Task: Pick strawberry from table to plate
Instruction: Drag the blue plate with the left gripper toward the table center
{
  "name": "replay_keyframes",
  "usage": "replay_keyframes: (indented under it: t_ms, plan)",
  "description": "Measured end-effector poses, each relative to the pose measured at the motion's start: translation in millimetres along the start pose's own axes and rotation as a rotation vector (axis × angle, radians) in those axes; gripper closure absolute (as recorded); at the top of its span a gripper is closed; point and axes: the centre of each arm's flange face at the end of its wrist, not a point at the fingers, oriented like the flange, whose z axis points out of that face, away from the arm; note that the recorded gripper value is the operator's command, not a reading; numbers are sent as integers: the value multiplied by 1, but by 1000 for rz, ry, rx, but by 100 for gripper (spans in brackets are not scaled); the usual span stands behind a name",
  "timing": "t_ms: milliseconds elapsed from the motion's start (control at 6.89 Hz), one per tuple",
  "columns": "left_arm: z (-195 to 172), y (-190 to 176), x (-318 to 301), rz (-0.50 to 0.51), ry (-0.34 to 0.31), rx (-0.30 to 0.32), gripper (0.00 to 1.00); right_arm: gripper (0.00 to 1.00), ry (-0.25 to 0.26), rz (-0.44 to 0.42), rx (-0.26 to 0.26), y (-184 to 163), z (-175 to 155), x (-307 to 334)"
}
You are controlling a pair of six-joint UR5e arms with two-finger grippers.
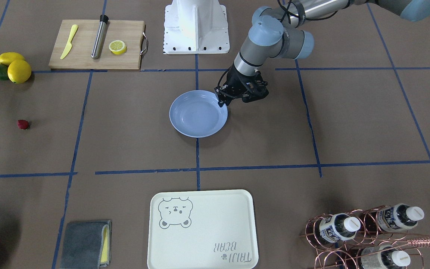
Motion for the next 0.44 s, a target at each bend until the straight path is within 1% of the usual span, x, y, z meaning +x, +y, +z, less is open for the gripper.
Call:
replay_keyframes:
  t_ms: [145,290,435]
  plan:
    - [-8,-3,2,7,18,4,0,0,8,-4,-9,3,6,-1]
    - [-25,-15,6,4,41,22,0,0,31,-13,-21,9,18,-2]
    - [-47,-31,10,8,48,51,0,0,61,-27,-36,16,33,-3]
